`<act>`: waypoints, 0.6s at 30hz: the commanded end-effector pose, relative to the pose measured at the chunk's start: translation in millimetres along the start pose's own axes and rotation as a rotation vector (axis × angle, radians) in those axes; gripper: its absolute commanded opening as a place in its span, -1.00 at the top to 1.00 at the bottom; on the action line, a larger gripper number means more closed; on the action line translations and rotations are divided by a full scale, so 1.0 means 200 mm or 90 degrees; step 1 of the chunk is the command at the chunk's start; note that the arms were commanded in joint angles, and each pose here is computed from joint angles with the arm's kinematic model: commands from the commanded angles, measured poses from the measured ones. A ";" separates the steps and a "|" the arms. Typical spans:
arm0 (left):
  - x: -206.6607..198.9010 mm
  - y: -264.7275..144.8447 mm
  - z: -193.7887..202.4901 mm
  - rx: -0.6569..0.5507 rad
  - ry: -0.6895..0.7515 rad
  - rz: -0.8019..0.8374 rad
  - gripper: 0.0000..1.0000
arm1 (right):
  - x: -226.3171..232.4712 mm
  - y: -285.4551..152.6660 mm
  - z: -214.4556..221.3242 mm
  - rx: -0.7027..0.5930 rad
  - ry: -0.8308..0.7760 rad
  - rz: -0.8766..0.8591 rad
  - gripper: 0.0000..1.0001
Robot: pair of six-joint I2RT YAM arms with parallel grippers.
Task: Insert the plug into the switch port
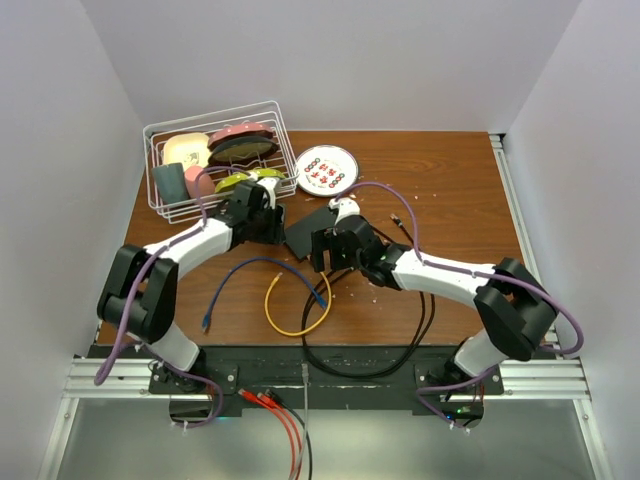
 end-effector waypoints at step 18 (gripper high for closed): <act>-0.03 -0.52 -0.23 -0.158 -0.042 0.036 -0.55 | 0.28 0.16 0.22 0.019 -0.145 0.032 -0.36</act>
Point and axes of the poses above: each gripper's point midway between its finger pads, its own y axis out along the fingers, its own x axis along the line the jaws close on, z = x × y, the point moved 5 cm from there along -y, back along the fingers, and after that the axes turned 6 degrees about y, right-handed, at the moved point
